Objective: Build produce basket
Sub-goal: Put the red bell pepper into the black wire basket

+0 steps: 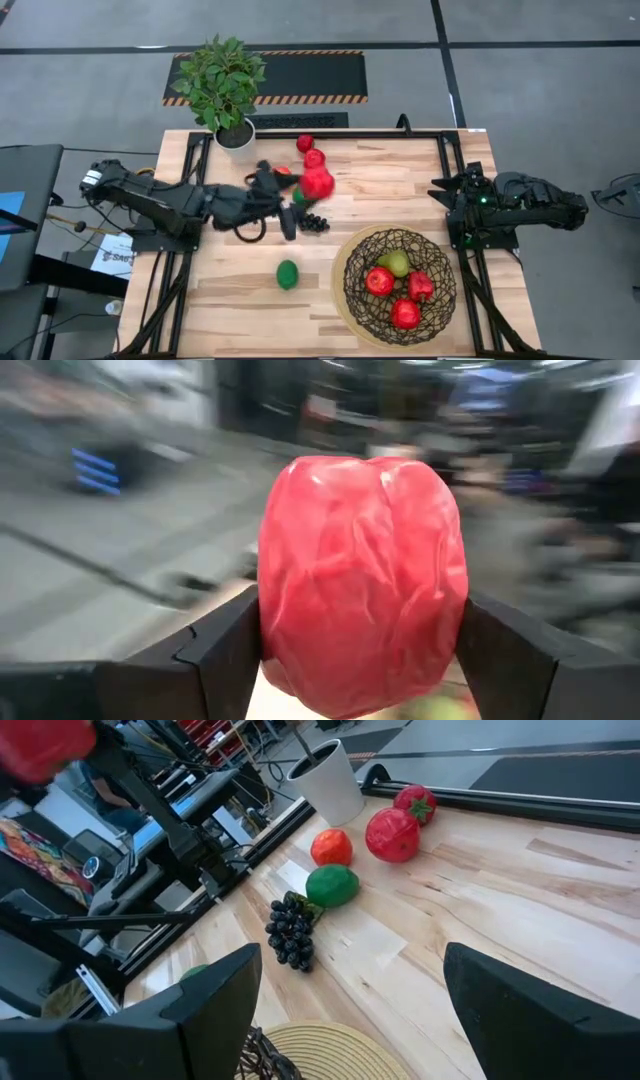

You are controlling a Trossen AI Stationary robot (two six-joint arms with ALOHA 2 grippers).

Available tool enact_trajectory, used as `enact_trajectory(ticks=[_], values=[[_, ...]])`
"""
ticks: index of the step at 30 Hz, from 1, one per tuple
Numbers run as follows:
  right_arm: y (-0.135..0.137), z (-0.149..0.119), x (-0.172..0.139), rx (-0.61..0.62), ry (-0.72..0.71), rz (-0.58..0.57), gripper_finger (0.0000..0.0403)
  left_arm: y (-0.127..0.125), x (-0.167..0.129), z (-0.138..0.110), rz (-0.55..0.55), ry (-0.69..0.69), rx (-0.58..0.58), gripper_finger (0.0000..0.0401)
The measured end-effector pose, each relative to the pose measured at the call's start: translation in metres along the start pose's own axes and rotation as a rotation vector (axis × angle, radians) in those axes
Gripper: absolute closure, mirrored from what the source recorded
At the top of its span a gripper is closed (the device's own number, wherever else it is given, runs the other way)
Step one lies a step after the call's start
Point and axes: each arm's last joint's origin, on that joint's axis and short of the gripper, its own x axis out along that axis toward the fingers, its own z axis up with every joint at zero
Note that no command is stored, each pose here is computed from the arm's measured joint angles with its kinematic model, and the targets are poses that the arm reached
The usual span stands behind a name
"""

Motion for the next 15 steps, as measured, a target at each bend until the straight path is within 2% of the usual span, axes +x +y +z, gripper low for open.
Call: enact_trajectory(ticks=[3,7,9,15], values=[[0.0,0.0,0.0,0.0,0.0,0.0,0.0069,-0.004,0.014,-0.005,-0.21,0.05,-0.125,0.0138],[0.0,0.0,0.0,-0.001,0.0,-0.001,0.0069,-0.022,0.037,-0.019,-0.398,0.164,-0.162,0.0138],[0.0,0.0,0.0,-0.001,0.002,-0.002,0.0069,-0.032,0.05,-0.027,-0.45,0.232,-0.147,0.0138],[-0.001,-0.001,0.0,0.016,0.012,-0.011,0.0069,-0.06,0.09,-0.047,-0.515,0.44,-0.09,0.0138]])
